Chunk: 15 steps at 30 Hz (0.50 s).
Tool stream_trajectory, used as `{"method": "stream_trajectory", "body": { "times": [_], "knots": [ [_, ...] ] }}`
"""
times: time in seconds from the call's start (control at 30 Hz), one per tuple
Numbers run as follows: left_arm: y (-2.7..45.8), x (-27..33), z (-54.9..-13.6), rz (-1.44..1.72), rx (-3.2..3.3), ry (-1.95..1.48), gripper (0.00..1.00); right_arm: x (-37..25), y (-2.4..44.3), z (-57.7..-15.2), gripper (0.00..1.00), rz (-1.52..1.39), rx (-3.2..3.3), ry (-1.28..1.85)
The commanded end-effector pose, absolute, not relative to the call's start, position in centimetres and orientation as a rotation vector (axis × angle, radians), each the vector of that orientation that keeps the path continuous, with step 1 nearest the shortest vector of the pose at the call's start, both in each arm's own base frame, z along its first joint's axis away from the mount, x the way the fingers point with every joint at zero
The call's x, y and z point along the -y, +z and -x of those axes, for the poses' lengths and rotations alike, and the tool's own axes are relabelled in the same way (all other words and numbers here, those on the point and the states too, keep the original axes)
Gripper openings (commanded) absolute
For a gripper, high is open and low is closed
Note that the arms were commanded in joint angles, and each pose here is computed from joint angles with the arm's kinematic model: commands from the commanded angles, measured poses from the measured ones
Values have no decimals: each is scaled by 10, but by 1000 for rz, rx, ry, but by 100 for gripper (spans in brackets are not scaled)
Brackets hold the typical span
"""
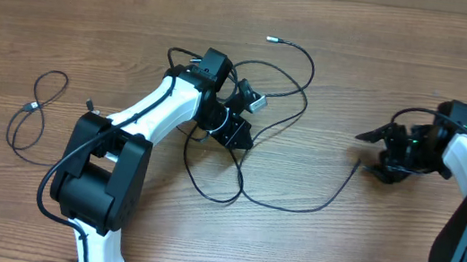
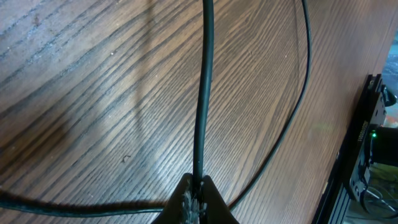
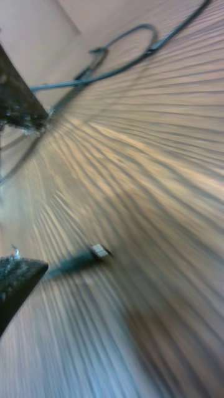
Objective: Untangle cables
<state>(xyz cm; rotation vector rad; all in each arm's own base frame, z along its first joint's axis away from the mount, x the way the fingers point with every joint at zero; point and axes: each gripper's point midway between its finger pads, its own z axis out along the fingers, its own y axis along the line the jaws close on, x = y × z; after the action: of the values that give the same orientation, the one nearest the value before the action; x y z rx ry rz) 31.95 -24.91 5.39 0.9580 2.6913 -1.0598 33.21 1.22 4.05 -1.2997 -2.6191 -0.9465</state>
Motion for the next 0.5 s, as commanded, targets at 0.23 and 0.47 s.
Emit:
{"method": "stream_trajectory", "body": {
  "times": [0.23,0.47],
  "knots": [
    [53,250,-319,-977,-2672,-1092,4,-114,52,-337,50,971,2649,-1071],
    [54,251,-318,-976,-2670,-1103,4,-164,59,-349,50,922,2680,-1134]
  ]
}}
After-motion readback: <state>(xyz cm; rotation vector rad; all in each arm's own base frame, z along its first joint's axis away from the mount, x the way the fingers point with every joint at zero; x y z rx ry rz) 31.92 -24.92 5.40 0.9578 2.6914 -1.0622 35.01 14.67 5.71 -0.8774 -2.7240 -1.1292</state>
